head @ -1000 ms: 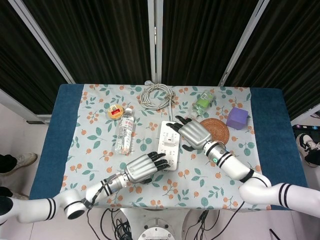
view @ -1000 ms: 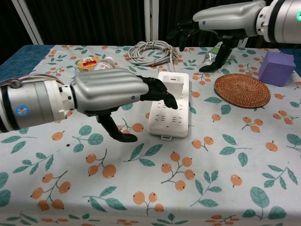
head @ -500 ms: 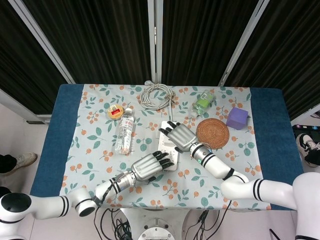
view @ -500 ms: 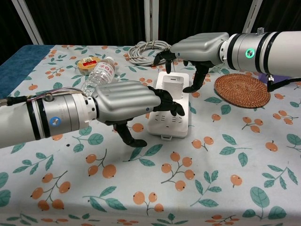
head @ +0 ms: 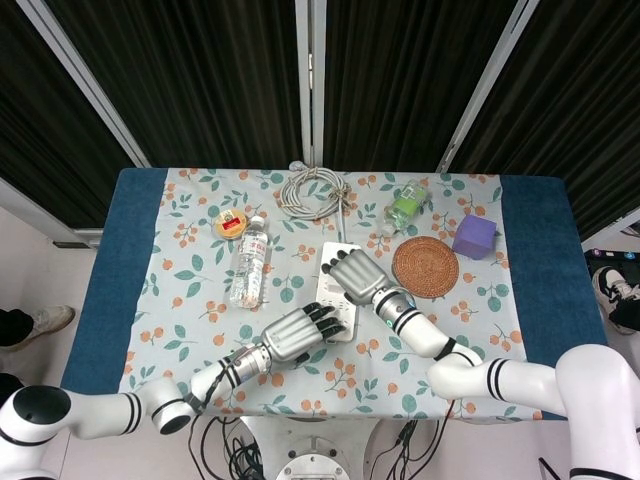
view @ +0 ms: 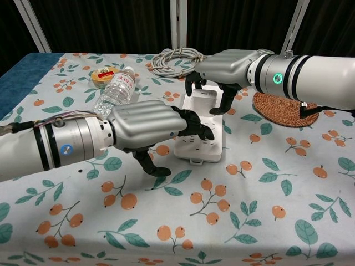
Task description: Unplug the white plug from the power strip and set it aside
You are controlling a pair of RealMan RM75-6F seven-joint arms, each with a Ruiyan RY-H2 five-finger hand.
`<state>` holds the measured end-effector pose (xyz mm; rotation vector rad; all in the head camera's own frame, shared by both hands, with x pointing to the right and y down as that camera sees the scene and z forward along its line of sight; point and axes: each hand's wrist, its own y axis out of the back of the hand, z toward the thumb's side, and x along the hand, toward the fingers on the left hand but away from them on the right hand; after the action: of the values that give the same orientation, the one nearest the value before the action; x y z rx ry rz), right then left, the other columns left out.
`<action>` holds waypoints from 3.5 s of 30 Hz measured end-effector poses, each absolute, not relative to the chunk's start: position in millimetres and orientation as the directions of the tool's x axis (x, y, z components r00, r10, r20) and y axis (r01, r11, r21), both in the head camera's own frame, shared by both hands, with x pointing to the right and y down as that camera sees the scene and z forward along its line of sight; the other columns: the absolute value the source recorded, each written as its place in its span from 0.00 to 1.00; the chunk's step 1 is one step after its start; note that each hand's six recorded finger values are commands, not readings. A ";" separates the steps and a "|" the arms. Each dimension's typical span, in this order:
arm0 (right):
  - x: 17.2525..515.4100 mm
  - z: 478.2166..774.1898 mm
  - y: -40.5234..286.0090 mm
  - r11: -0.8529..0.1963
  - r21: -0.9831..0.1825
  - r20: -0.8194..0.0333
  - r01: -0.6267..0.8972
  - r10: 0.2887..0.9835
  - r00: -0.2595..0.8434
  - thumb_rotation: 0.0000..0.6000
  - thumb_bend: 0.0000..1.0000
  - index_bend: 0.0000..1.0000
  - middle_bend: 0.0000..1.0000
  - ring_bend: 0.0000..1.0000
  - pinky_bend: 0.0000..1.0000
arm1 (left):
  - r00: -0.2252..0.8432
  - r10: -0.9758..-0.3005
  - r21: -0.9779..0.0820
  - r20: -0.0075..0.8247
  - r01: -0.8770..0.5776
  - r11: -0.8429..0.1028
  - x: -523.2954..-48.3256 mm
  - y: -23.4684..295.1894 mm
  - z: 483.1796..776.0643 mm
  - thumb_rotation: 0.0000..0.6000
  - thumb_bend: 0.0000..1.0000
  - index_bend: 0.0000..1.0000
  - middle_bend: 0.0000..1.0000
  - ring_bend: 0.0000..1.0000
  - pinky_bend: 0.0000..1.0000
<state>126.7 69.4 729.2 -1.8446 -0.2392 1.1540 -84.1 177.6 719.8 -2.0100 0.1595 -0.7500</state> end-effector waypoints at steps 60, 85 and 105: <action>144.6 729.3 68.9 -0.592 -0.791 -0.562 -0.154 0.605 0.564 1.00 0.63 0.98 0.70 0.65 0.80 | 0.774 -0.389 -0.773 0.500 0.196 -0.603 -87.7 174.1 735.1 1.00 0.25 0.14 0.17 0.07 0.18; 136.2 709.4 54.8 -0.561 -0.821 -0.511 -0.106 0.639 0.575 1.00 0.63 0.99 0.71 0.66 0.80 | 0.777 -0.388 -0.772 0.495 0.189 -0.607 -86.7 172.9 732.0 1.00 0.25 0.14 0.17 0.07 0.18; 266.7 678.0 80.5 -0.705 -0.710 -0.648 -0.005 0.650 0.397 1.00 0.62 0.78 0.62 0.55 0.64 | 0.747 -0.572 -0.852 0.338 -0.017 -0.524 -126.9 140.5 664.7 1.00 0.24 0.14 0.17 0.07 0.18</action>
<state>266.7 80.5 678.0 -2.0241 -0.5493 1.3330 -126.9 140.5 664.7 -2.0177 0.4448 -0.7565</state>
